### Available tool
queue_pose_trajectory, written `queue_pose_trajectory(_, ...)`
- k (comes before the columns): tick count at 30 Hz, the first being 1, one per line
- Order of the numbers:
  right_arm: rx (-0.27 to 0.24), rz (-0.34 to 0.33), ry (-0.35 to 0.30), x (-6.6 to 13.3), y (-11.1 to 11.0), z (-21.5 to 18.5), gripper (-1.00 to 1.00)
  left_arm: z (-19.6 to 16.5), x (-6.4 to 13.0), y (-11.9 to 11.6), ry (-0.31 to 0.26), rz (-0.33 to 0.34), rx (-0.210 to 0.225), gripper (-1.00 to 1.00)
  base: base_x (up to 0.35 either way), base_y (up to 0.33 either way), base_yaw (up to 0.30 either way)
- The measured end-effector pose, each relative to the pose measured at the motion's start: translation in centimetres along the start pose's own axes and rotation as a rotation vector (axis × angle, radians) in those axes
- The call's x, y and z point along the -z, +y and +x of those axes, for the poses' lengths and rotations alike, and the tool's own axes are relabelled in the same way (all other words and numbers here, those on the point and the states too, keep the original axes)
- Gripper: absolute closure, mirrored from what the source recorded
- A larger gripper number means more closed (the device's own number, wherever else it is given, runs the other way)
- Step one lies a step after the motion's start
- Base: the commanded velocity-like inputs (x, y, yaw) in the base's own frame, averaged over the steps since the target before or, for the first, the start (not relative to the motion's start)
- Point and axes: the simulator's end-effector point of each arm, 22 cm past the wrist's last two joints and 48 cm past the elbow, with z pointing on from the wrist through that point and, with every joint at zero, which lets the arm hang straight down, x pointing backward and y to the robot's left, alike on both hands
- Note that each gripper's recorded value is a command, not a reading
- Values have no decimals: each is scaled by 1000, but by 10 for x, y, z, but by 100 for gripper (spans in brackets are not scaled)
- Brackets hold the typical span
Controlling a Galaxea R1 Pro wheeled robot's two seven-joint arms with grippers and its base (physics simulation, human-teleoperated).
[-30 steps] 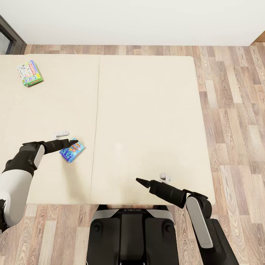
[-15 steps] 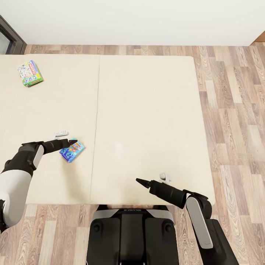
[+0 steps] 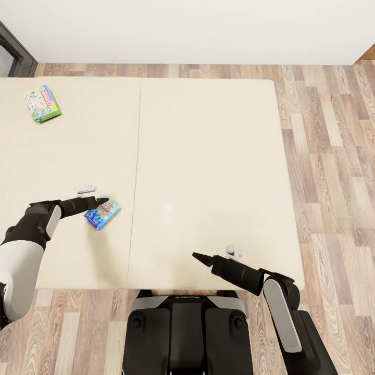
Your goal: Put all the toys in the child's room - the three board games (two on the bed and one on the table), the two jigsaw puzzles on the table, and the tennis ball on the table - inside the toy box on the table in the child's room.
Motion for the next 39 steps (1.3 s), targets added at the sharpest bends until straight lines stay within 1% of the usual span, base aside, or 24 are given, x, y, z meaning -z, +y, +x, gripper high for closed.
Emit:
queue_pose_trajectory(19, -2, 2, 0, 0, -1, 1, -100, 2, -2, -1, 3, 1, 0, -100, 0, 0, 0)
queue_pose_trajectory(39, -19, 10, 13, -4, -11, 6, -100, 22, -11, 5, 34, -5, 5, -100, 0, 0, 0)
